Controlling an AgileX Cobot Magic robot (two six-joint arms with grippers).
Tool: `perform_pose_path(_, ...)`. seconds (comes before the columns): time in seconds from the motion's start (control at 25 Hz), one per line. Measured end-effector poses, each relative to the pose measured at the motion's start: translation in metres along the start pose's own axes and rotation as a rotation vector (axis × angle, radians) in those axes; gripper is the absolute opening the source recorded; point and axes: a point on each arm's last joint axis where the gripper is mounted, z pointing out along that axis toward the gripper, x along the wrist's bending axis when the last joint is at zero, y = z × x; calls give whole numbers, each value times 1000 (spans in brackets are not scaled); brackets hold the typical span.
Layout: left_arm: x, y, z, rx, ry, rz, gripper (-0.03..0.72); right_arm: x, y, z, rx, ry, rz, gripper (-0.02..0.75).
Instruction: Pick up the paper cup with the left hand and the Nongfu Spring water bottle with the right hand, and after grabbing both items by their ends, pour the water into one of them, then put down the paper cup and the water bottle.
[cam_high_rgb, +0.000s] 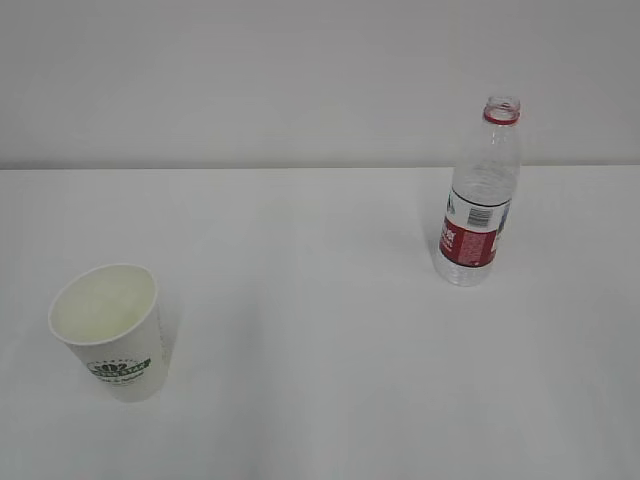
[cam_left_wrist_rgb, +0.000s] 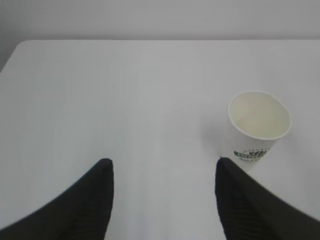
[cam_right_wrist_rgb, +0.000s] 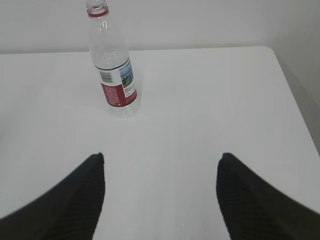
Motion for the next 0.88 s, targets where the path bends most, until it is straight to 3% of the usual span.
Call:
perform_pose_path(0.4,-4,19,21,-2,-9,4,464,2,27,5,-71,8,-2,528)
perform_pose_path(0.76,-7,36,32,-96,-25,8,464,5,44,19,-141,18,-5,528)
perform_pose_path(0.88,-8,40,40,-82,-33,1,464,6,51,26,-161,22,-7,528)
